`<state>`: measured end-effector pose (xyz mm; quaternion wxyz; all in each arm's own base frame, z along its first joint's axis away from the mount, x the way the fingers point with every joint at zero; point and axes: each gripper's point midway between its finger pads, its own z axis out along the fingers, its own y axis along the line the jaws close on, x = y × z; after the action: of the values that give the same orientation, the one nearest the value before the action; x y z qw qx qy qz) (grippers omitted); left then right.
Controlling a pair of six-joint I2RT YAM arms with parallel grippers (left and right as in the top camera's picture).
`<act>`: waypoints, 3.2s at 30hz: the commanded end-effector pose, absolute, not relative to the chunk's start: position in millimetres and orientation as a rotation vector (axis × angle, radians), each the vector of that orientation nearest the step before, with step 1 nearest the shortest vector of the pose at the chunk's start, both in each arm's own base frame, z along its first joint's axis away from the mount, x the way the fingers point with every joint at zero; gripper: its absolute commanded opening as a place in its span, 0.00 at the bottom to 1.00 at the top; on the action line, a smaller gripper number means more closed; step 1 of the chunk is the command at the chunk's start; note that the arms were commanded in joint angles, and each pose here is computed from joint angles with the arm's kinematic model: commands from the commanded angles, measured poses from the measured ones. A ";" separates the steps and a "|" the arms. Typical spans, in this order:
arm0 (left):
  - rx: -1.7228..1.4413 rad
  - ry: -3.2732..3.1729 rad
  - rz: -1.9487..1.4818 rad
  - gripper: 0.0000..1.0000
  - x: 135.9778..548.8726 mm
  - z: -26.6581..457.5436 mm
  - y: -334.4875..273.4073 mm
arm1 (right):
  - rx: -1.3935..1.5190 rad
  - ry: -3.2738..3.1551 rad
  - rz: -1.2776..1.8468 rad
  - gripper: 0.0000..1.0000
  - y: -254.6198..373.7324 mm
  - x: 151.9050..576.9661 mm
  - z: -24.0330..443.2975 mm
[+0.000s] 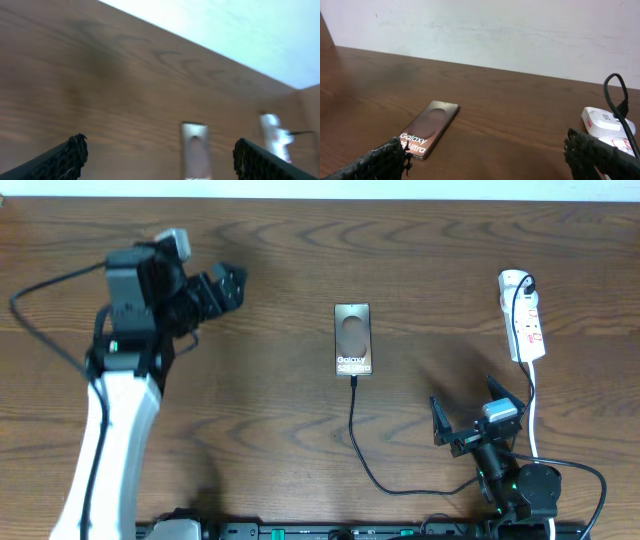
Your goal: Plug charger to phone and switch on socket
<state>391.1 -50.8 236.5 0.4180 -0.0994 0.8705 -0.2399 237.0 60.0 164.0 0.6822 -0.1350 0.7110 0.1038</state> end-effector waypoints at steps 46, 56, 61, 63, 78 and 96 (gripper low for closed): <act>-0.125 1.719 -0.071 0.94 243.8 137.3 6.8 | -0.310 1.594 0.259 0.99 64.5 235.5 163.4; -0.125 1.720 -0.072 0.94 244.0 137.1 6.7 | -0.310 1.594 0.259 0.99 64.5 235.5 163.3; -0.125 1.721 -0.072 0.94 244.0 136.9 6.7 | -0.310 1.595 0.260 0.99 64.5 235.6 163.1; -0.125 1.721 -0.072 0.94 244.0 136.9 6.7 | -0.310 1.595 0.260 0.99 64.5 235.6 163.1; -0.125 1.721 -0.072 0.94 244.0 136.8 6.7 | -0.310 1.595 0.260 0.99 64.5 235.6 163.1; -0.125 1.726 -0.072 0.94 244.1 135.9 6.7 | -0.310 1.595 0.260 0.99 64.5 235.6 163.1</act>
<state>244.9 4.7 152.6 0.6673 -0.0568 0.7415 -0.0417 237.0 60.0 163.9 0.6822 -0.1350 0.7110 0.1038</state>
